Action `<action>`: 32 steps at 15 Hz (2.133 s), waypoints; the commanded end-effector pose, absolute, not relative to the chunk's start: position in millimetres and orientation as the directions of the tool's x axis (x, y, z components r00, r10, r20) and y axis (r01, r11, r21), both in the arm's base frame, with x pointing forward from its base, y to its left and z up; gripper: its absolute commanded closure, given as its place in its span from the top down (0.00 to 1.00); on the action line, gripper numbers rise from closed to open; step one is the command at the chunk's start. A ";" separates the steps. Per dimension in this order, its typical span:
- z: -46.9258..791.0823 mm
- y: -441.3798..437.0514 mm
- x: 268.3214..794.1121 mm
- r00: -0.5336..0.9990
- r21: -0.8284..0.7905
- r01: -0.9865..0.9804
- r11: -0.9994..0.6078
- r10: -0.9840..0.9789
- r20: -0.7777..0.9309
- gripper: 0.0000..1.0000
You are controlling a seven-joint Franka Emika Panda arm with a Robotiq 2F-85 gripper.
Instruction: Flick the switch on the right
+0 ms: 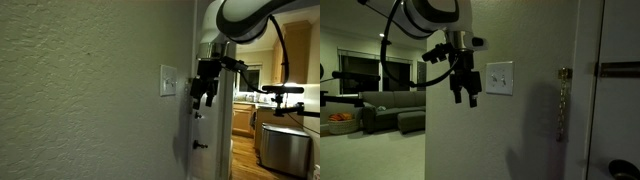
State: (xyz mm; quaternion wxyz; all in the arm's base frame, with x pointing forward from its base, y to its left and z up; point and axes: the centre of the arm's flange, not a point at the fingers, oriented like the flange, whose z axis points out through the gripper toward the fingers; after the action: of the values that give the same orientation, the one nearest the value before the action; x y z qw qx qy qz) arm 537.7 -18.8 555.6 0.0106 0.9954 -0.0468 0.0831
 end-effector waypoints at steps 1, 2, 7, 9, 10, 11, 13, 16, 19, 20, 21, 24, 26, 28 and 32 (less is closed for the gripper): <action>569.3 -33.2 561.4 0.965 0.021 -0.125 -0.992 -0.117 0.233 1.00; 573.3 -35.0 569.0 0.960 0.015 -0.130 -0.991 -0.122 0.253 1.00; 584.9 -45.4 602.0 0.930 0.001 -0.143 -0.990 -0.134 0.342 1.00; 590.8 -50.7 609.3 0.919 0.003 -0.150 -0.989 -0.139 0.370 0.88; 594.1 -54.1 611.6 0.913 0.005 -0.154 -0.988 -0.141 0.383 0.76; 596.7 -56.5 613.3 0.909 0.005 -0.156 -0.988 -0.142 0.393 0.71; 602.4 -61.0 615.6 0.901 0.004 -0.163 -0.987 -0.147 0.409 0.57; 611.0 -66.8 618.3 0.890 -0.008 -0.169 -0.986 -0.156 0.429 0.38; 615.7 -70.6 621.9 0.879 -0.024 -0.174 -0.984 -0.166 0.446 0.34; 616.5 -70.8 622.6 0.875 -0.035 -0.175 -0.984 -0.171 0.452 0.31; 617.4 -71.0 623.3 0.872 -0.042 -0.176 -0.983 -0.176 0.457 0.35; 619.0 -70.1 625.8 0.865 -0.070 -0.178 -0.981 -0.191 0.464 0.46; 620.0 -70.0 627.9 0.864 -0.084 -0.180 -0.980 -0.198 0.464 0.49; 621.4 -69.8 629.4 0.861 -0.092 -0.178 -0.980 -0.201 0.467 0.30; 627.8 -64.0 630.2 0.857 -0.107 -0.168 -0.980 -0.199 0.475 0.11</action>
State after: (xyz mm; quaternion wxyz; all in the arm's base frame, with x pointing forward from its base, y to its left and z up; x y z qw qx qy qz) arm 626.7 -59.3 619.3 -0.0250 0.9676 -0.0948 0.2327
